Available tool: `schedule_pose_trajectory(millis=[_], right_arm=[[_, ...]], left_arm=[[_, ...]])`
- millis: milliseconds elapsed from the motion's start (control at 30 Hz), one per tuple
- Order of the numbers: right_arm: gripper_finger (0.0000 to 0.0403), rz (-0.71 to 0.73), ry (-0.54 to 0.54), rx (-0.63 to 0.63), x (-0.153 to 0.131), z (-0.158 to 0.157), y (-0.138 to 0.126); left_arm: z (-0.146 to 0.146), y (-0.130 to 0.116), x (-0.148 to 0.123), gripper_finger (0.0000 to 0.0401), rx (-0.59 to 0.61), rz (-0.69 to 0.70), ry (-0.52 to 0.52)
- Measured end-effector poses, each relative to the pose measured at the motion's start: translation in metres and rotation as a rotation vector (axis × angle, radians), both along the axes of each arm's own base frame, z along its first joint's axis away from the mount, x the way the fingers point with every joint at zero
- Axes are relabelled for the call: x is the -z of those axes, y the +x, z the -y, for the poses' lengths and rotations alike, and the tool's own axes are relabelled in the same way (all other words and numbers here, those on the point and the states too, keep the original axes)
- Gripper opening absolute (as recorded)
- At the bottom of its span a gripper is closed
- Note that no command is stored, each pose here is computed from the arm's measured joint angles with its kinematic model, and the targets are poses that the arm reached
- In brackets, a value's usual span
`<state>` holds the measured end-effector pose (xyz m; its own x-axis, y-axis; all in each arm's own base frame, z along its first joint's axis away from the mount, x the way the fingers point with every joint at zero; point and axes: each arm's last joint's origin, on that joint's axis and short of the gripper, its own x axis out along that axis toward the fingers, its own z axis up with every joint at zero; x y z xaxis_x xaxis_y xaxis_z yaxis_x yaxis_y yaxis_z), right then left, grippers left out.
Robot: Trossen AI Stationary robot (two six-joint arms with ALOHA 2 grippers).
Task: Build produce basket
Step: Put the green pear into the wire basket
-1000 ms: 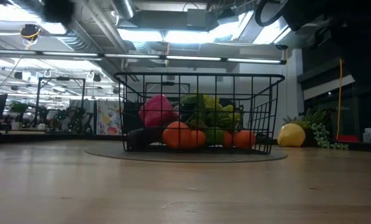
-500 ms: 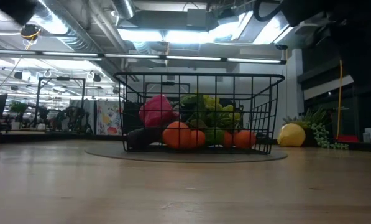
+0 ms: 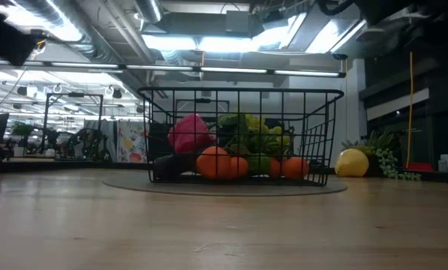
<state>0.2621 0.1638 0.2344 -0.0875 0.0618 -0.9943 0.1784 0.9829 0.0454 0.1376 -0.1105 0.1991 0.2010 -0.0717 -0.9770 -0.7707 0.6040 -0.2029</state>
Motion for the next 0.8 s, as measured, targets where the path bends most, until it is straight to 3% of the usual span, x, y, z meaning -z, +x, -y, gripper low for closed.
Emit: schedule_pose_trajectory(millis=[167,233,367,500,700,800], right_arm=[[0.0216,-0.018,0.021,-0.025,0.000,-0.008,-0.006],[0.0216,-0.028,0.031,-0.030,0.000,-0.011,-0.008],[0.0216,-0.047,0.033,-0.050,0.000,-0.016,-0.013],[0.0216,-0.051,0.030,-0.039,0.000,-0.020,-0.016],[0.0216,-0.043,0.015,-0.009,0.000,-0.025,-0.019],[0.0216,-0.037,0.008,-0.013,0.000,-0.026,-0.020]], left_arm=[[0.007,0.029,-0.016,0.0157,-0.020,0.422,0.124],[0.014,0.044,-0.030,0.0157,0.006,0.598,0.102],[0.023,0.053,-0.050,0.0157,0.149,0.711,0.038],[0.023,0.046,-0.054,0.0156,0.136,0.590,-0.010],[0.018,0.017,-0.031,0.0156,0.058,0.125,-0.057],[0.017,0.013,-0.024,0.0156,-0.022,0.031,-0.017]])
